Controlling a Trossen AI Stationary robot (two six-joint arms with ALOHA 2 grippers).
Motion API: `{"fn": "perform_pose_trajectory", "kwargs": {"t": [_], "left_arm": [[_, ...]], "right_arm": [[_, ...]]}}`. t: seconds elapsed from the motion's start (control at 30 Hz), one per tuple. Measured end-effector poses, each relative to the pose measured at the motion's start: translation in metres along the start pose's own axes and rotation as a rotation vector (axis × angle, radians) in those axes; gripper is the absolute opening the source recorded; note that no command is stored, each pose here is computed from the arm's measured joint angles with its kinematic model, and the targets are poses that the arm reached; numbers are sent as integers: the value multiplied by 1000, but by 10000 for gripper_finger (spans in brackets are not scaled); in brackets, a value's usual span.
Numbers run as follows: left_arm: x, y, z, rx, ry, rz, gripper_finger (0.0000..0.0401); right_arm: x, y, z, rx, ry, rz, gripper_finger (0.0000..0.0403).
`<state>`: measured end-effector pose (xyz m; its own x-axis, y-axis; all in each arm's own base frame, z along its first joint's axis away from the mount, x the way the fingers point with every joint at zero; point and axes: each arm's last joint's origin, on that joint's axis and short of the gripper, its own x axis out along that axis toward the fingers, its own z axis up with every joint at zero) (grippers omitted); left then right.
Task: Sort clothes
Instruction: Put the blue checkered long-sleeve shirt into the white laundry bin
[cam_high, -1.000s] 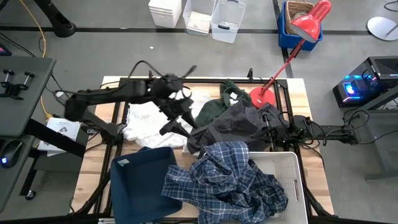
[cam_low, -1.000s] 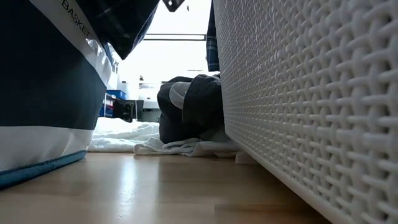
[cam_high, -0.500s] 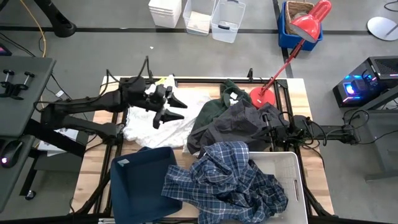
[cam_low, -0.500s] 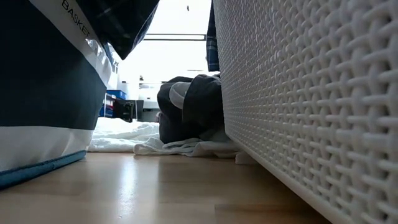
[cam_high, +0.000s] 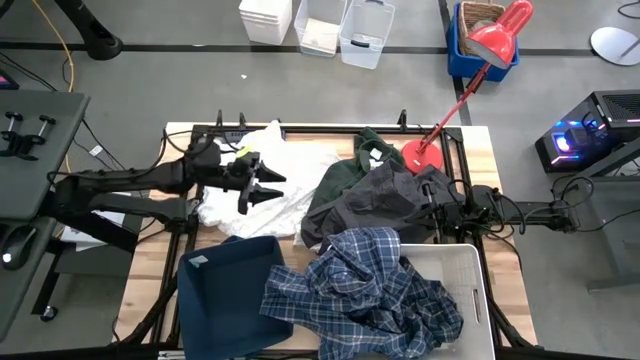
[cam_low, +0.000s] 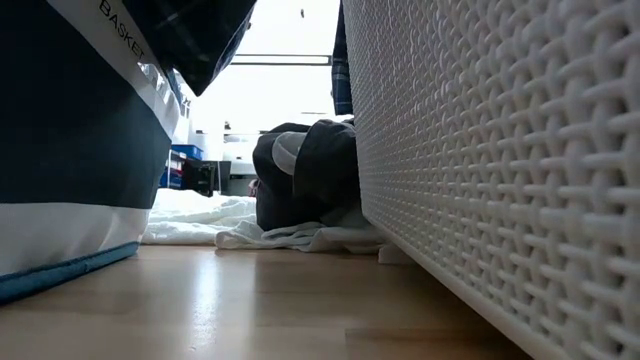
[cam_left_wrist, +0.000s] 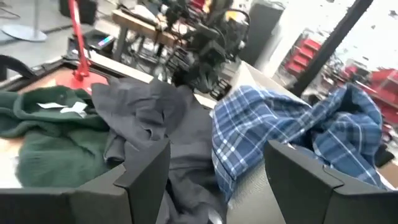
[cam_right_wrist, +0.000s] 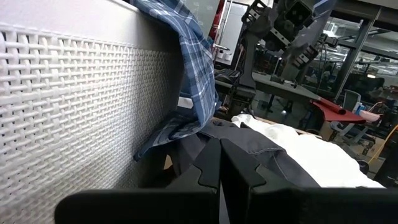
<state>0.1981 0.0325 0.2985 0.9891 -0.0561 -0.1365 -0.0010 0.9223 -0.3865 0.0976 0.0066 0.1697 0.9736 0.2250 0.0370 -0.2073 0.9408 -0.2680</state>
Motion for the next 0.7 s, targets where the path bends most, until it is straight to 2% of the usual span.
{"fn": "perform_pose_trajectory", "kwargs": {"t": [0.17,0.33,0.57,0.7], "left_arm": [[-1,1,-2,35,-12,38,245],[1,1,-6,147,36,8,245],[1,-1,-4,112,16,-10,245],[2,-7,-6,141,25,-42,245]], "right_arm": [[0,0,0,0,0,0,0],[0,0,0,0,0,0,0],[0,0,0,0,0,0,0],[0,0,0,0,0,0,0]]}}
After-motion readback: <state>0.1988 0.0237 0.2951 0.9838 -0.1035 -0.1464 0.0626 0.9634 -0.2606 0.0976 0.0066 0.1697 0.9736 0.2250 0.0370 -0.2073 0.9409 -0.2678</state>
